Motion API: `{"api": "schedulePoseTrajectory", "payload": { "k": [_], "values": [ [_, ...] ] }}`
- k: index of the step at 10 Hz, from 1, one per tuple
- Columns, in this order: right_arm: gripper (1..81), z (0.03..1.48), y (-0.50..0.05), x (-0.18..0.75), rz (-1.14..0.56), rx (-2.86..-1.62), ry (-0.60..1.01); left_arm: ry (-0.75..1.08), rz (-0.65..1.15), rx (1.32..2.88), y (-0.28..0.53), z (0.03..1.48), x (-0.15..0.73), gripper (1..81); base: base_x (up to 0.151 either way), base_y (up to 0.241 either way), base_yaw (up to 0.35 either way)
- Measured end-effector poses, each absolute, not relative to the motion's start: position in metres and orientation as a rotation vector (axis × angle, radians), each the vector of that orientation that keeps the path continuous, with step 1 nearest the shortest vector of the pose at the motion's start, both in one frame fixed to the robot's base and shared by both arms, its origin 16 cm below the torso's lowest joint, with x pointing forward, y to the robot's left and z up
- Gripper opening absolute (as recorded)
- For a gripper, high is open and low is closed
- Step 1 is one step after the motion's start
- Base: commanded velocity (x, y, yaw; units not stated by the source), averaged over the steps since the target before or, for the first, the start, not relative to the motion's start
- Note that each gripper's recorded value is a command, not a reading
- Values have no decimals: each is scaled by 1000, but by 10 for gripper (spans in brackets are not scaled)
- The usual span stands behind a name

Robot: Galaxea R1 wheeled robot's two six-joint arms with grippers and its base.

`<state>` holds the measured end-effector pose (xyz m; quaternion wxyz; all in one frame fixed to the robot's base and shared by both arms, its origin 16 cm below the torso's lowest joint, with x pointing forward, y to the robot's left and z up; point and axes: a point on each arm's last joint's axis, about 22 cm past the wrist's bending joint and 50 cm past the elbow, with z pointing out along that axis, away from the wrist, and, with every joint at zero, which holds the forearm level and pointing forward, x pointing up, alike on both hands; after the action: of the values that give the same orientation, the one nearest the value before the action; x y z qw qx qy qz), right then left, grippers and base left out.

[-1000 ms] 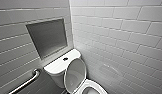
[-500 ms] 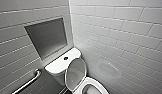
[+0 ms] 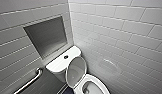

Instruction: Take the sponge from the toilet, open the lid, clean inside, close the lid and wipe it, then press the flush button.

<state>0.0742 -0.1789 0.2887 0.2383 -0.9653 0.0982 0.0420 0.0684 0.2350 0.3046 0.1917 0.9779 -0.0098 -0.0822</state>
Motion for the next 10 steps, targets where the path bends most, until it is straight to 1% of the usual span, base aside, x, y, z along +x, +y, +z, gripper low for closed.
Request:
{"api": "schedulePoseTrajectory", "payload": {
  "k": [4,5,6,7,9,10],
  "values": [
    [10,299,-173,70,127,-2637,275,106,-321,2798,239,306,51,811,0,0,0],
    [10,299,-171,70,127,-2636,275,105,-398,2851,249,303,39,811,0,0,0],
    [10,299,-170,69,133,-2638,274,82,-473,2887,250,302,27,811,0,0,0],
    [10,298,-170,65,155,-2649,269,48,-499,2885,240,302,21,811,0,0,0],
    [10,296,-172,62,180,-2666,262,-140,-493,2852,233,303,19,811,0,0,0],
    [10,296,-172,61,183,-2667,262,-204,-525,2845,239,304,15,811,0,0,0]
  ]
}}
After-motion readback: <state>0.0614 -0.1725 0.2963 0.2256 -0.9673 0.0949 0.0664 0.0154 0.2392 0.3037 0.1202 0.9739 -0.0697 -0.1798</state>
